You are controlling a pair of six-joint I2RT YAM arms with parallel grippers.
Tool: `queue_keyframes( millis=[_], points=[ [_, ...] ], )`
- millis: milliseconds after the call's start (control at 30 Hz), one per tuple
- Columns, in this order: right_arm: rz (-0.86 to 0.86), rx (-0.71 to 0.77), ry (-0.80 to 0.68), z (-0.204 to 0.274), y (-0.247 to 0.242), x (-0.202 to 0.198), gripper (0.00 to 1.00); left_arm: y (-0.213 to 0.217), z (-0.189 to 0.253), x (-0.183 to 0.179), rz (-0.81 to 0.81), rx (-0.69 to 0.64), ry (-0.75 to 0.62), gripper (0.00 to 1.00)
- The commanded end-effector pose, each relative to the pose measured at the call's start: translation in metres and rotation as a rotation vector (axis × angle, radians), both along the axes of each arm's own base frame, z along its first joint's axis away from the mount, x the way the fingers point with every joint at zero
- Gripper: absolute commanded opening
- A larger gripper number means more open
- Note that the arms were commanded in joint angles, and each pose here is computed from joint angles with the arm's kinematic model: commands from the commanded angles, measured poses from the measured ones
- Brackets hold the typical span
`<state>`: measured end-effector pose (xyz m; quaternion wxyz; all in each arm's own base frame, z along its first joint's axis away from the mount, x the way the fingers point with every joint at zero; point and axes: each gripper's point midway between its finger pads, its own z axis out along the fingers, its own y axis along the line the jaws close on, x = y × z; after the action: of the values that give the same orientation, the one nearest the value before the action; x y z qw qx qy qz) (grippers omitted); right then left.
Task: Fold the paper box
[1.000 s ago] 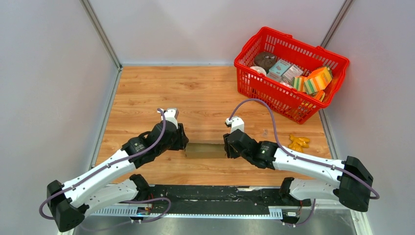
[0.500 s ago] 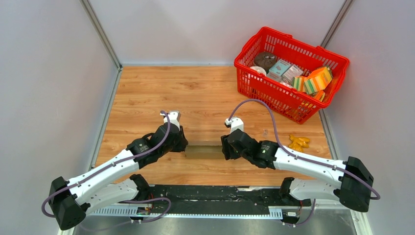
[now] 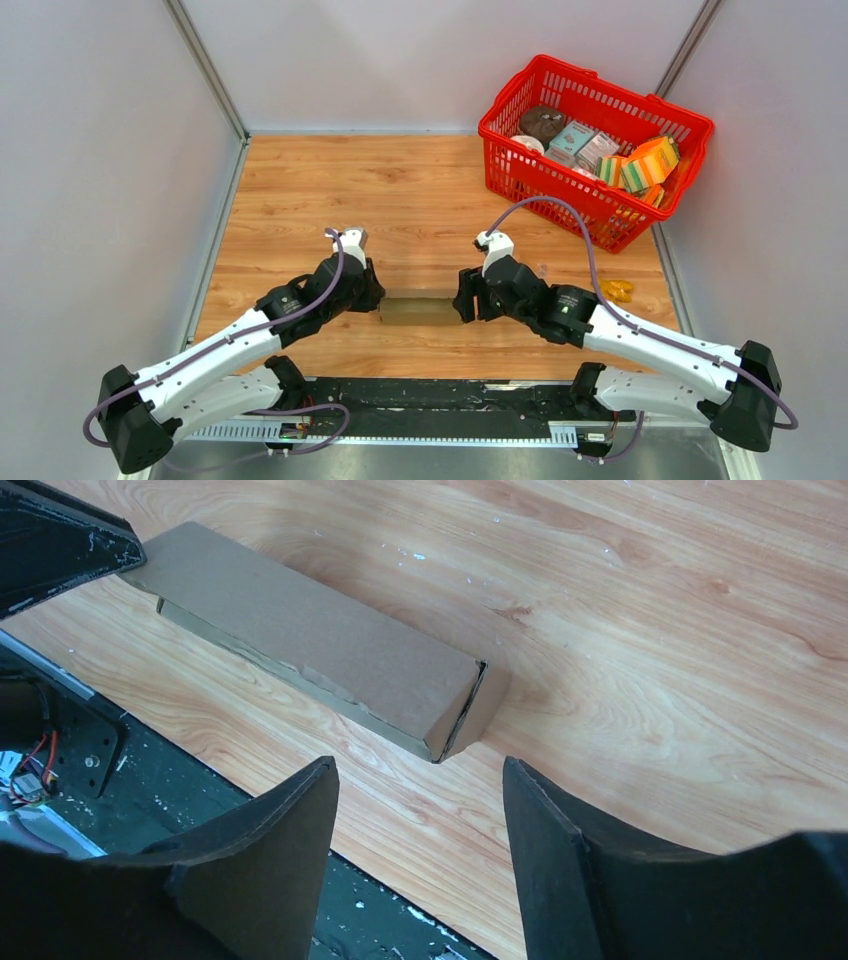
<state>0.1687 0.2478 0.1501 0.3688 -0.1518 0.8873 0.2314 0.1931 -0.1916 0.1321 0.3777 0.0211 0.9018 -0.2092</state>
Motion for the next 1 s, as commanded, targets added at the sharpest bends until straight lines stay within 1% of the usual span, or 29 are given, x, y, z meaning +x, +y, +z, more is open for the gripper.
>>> queue_keyframes(
  millis=[0, 167, 367, 533, 600, 633, 700, 733, 767, 833, 867, 933, 967],
  points=[
    [-0.029, 0.083, 0.018, 0.021, 0.007, 0.005, 0.65, -0.002, 0.005, -0.001, -0.008, -0.027, -0.014, 0.28],
    [-0.039, 0.120, 0.032, 0.028, 0.009, 0.008, 0.68, -0.002, 0.003, -0.002, -0.016, -0.027, -0.010, 0.29],
    [-0.019, 0.110, 0.043, 0.024, 0.014, 0.008, 0.68, -0.003, 0.006, -0.003, -0.029, -0.035, -0.021, 0.31],
    [-0.009, 0.088, 0.059, 0.013, 0.016, 0.009, 0.64, 0.000, 0.014, -0.004, -0.050, -0.036, -0.057, 0.36],
    [0.023, 0.085, 0.055, 0.012, 0.020, 0.007, 0.63, -0.001, 0.019, -0.005, -0.065, -0.041, -0.068, 0.37],
    [0.031, 0.075, 0.051, 0.010, 0.020, 0.007, 0.61, 0.001, 0.020, -0.006, -0.075, -0.029, -0.075, 0.40],
    [0.059, 0.052, 0.031, 0.007, 0.018, 0.007, 0.58, 0.001, 0.027, -0.008, -0.107, -0.035, -0.108, 0.43],
    [0.071, 0.038, 0.031, 0.000, 0.016, 0.005, 0.58, 0.002, 0.034, -0.008, -0.141, -0.028, -0.151, 0.47],
    [0.078, 0.042, 0.015, -0.001, 0.016, 0.006, 0.58, 0.000, 0.037, -0.011, -0.180, -0.030, -0.166, 0.48],
    [0.088, 0.034, 0.007, -0.009, 0.015, 0.006, 0.59, -0.002, 0.039, -0.014, -0.248, -0.003, -0.204, 0.49],
    [0.094, 0.036, 0.009, -0.010, 0.017, 0.006, 0.60, -0.003, 0.041, -0.015, -0.269, 0.001, -0.205, 0.49],
    [0.098, 0.043, 0.013, -0.012, 0.020, 0.006, 0.62, -0.005, 0.033, -0.019, -0.313, 0.050, -0.192, 0.48],
    [0.089, 0.044, 0.012, -0.016, 0.021, 0.008, 0.63, -0.003, 0.032, -0.016, -0.302, 0.076, -0.199, 0.48]
  ],
)
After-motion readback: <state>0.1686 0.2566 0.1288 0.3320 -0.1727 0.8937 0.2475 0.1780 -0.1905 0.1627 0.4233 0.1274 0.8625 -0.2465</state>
